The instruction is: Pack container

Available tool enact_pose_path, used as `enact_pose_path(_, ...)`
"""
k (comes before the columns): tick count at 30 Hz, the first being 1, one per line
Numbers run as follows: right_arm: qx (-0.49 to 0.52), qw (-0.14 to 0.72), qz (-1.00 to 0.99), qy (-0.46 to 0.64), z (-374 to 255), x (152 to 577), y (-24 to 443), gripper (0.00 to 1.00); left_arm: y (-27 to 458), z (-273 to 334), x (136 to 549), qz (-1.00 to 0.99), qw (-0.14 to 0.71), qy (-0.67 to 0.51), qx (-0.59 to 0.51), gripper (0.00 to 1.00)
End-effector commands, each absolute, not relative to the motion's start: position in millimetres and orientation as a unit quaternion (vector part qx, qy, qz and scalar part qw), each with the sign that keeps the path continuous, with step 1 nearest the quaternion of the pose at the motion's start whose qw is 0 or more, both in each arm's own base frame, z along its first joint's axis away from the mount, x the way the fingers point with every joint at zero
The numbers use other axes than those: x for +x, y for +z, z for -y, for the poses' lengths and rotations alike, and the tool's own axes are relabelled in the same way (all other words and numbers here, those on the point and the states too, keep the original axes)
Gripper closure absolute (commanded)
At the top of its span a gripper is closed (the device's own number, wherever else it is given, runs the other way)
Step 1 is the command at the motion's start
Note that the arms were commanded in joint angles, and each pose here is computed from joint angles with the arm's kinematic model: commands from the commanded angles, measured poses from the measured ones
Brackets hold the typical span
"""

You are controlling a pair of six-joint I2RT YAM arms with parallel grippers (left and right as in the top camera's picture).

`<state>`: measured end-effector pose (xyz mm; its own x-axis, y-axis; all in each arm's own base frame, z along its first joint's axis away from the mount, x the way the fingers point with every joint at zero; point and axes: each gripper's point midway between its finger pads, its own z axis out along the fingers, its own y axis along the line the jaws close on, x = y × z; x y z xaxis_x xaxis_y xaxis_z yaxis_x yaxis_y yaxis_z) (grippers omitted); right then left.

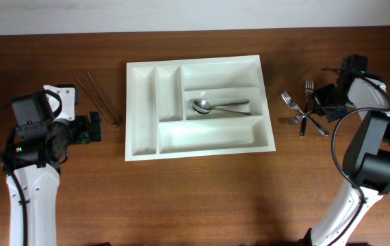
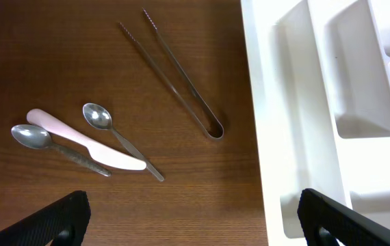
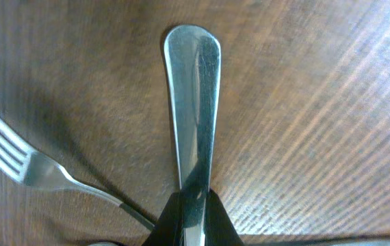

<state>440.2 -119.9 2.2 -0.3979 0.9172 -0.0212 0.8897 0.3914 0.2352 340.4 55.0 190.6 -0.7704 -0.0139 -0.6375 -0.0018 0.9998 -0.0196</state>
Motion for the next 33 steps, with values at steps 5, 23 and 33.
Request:
enact_pose_path(5,0.446,0.102,-0.879,0.135,105,462,25,0.96,196,-57,343,-0.939,0.345,-0.005,0.001,0.01)
enact_pose_path(23,0.308,0.16,-0.927,0.143,73,490,75,0.96,196,-57,343,-0.939,0.345,-0.005,0.001,0.01)
enact_pose_path(33,0.316,0.158,-0.929,0.108,84,485,69,0.96,196,-57,343,-0.939,0.345,-0.005,0.001,0.01)
